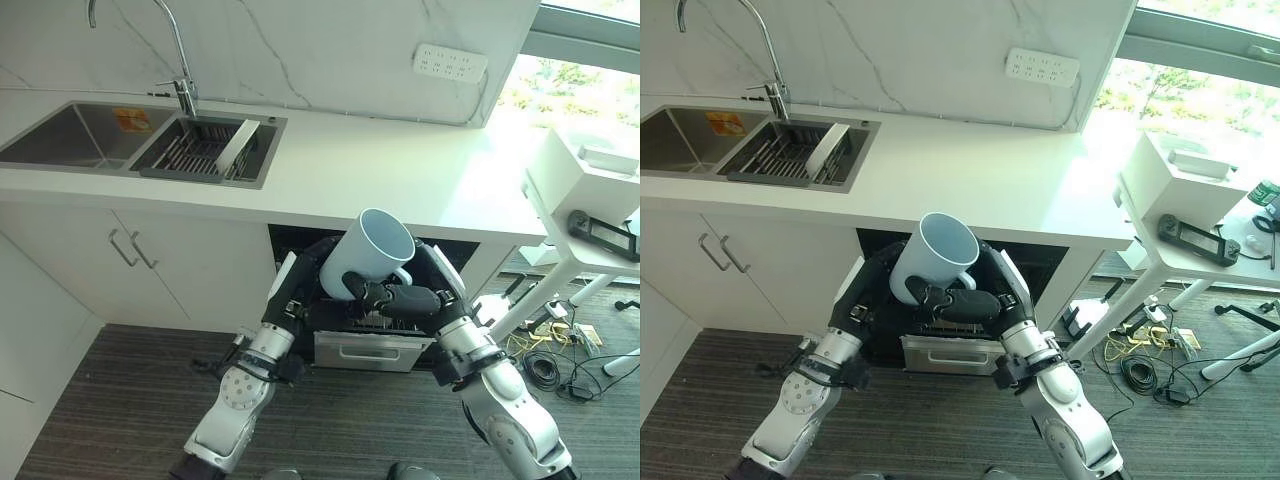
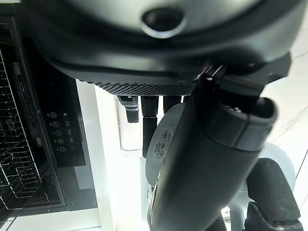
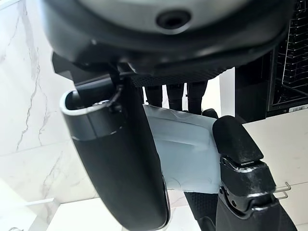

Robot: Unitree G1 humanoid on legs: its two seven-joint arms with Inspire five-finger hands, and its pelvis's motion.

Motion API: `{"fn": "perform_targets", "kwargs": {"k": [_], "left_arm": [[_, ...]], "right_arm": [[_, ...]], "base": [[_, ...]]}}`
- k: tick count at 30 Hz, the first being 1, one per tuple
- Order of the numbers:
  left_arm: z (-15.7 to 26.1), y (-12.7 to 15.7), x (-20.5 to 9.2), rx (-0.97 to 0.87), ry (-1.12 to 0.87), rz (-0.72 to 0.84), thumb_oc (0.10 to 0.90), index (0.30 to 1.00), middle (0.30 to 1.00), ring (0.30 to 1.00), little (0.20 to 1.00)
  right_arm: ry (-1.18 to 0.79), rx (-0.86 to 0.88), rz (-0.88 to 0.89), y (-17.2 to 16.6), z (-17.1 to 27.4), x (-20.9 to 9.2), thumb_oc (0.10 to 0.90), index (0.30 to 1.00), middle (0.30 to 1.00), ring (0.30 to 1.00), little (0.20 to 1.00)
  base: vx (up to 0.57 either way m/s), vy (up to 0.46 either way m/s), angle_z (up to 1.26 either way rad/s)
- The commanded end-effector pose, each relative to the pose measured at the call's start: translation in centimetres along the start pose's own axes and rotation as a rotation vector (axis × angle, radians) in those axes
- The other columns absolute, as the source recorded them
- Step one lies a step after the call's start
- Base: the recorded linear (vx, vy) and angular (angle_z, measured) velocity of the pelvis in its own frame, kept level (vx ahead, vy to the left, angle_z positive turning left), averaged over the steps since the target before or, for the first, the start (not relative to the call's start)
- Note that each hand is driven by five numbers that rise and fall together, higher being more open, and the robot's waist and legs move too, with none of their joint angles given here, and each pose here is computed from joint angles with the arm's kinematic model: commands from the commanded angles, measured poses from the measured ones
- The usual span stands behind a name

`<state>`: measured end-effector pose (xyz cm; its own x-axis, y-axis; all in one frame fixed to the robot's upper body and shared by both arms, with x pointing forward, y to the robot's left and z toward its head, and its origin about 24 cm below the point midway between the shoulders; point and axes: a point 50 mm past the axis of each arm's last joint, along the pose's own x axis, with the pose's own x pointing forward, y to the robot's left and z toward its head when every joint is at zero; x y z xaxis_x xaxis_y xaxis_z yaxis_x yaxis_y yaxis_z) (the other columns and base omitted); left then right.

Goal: Place the dishes in the dishwasher.

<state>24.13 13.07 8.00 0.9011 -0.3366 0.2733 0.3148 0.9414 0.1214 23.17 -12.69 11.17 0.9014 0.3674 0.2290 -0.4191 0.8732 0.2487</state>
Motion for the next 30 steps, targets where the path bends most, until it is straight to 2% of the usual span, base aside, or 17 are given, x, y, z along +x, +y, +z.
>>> {"fn": "perform_targets", "kwargs": {"k": [1, 6, 7, 9, 16, 30], "left_arm": [[1.7, 9.9, -2.5, -0.010, -0.083, 0.606, 0.800, 0.900, 0.900, 0.900, 0.900], [1.8, 10.8, -3.1, -0.079, -0.129, 0.768, 0.800, 0.900, 0.900, 0.900, 0.900], [1.7, 11.1, -3.5, -0.124, -0.145, 0.851, 0.800, 0.900, 0.900, 0.900, 0.900], [1.3, 11.3, -4.0, -0.181, -0.136, 0.918, 0.800, 0.900, 0.900, 0.900, 0.900], [-0.3, 11.7, -5.4, -0.314, -0.105, 1.102, 0.800, 0.900, 0.900, 0.900, 0.900], [-1.5, 11.9, -6.3, -0.351, -0.050, 1.201, 0.800, 0.900, 0.900, 0.900, 0.900]], "right_arm": [[-0.611, -0.084, -0.302, -4.7, 9.8, -1.8, 0.400, 0.300, 0.300, 0.300, 0.300], [-0.629, -0.089, -0.339, -5.0, 10.0, -1.9, 0.400, 0.300, 0.300, 0.300, 0.300], [-0.637, -0.088, -0.358, -5.2, 10.1, -2.1, 0.400, 0.300, 0.300, 0.300, 0.300], [-0.644, -0.087, -0.370, -5.3, 10.2, -2.2, 0.400, 0.300, 0.300, 0.300, 0.300], [-0.667, -0.087, -0.411, -5.5, 10.6, -2.4, 0.400, 0.300, 0.300, 0.300, 0.300], [-0.687, -0.098, -0.465, -6.2, 10.9, -2.9, 0.400, 0.300, 0.300, 0.300, 0.300]], "base": [[0.00, -0.003, -0.08], [0.00, -0.003, -0.02], [0.00, 0.000, 0.00], [0.00, 0.000, 0.00], [0.00, 0.000, 0.00], [0.00, -0.003, -0.02]]}}
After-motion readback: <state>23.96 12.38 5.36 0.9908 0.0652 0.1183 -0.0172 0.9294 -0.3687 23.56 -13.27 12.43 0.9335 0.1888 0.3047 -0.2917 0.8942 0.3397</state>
